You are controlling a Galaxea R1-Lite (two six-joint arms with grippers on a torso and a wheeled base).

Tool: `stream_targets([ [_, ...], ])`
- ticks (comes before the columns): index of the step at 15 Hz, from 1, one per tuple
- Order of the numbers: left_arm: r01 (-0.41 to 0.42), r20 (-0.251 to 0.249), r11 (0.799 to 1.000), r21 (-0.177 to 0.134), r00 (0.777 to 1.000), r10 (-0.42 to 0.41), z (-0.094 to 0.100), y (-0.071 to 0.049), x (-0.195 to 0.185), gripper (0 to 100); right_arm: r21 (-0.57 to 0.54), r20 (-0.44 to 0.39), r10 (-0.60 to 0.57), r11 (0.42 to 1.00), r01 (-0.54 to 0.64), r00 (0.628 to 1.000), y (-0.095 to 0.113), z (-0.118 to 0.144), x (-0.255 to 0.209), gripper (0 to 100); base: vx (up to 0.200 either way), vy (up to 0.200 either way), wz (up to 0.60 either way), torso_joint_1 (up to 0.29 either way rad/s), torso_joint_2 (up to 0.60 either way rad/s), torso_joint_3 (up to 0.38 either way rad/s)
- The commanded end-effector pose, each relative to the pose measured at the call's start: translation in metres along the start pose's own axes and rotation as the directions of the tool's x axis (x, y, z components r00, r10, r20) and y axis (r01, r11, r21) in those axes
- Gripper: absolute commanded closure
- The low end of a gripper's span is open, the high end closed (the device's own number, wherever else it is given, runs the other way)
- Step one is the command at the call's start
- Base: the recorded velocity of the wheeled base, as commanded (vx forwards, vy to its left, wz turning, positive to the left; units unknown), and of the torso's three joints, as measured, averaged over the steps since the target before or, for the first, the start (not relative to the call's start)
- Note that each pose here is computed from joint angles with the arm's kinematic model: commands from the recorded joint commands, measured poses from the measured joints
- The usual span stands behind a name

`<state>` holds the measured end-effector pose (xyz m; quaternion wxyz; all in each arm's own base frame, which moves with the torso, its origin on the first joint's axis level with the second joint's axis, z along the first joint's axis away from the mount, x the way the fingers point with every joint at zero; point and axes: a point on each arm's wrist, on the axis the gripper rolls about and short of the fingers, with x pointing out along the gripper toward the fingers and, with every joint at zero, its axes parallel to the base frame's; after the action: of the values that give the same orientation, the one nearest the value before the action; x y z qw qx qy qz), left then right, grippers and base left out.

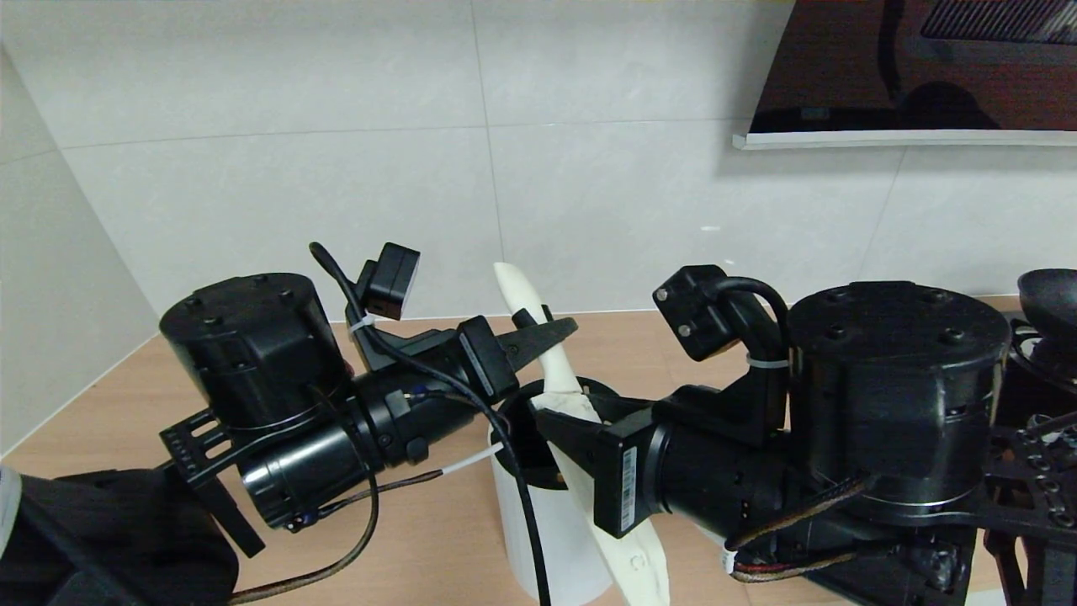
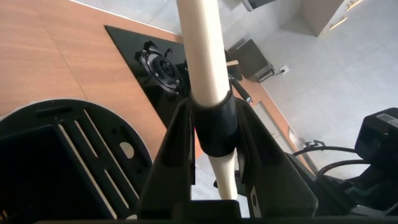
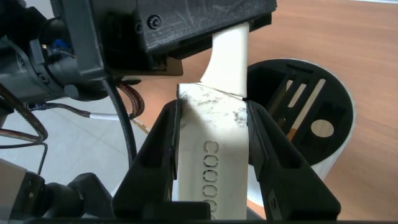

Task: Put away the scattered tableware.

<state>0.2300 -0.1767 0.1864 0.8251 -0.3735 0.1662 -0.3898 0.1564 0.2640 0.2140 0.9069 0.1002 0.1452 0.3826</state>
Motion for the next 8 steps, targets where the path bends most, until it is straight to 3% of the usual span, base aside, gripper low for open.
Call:
stream_targets([
  [1, 0.005, 0.005, 1.0, 0.001, 1.0, -0.005, 0.0012, -0.0016, -0.0009, 100, 0.001, 0.004, 0.0, 1.0, 0.0, 1.0, -0.0002, 0.001, -0.0006, 100, 0.0, 0.0, 0.0, 0.0, 0.0, 0.0],
  [7, 0.008, 0.006, 1.0, 0.002, 1.0, -0.008, 0.0017, -0.0024, -0.0015, 100, 0.0, 0.002, -0.004, 1.0, 0.004, 1.0, -0.0004, 0.0007, -0.0006, 100, 0.0, 0.0, 0.0, 0.0, 0.0, 0.0],
  [8, 0.01, 0.008, 1.0, 0.003, 1.0, -0.01, 0.0022, -0.003, -0.0016, 100, 0.0, 0.001, -0.009, 1.0, 0.009, 1.0, -0.0006, -0.0001, 0.0002, 0, 0.0, 0.0, 0.0, 0.0, 0.0, 0.0],
])
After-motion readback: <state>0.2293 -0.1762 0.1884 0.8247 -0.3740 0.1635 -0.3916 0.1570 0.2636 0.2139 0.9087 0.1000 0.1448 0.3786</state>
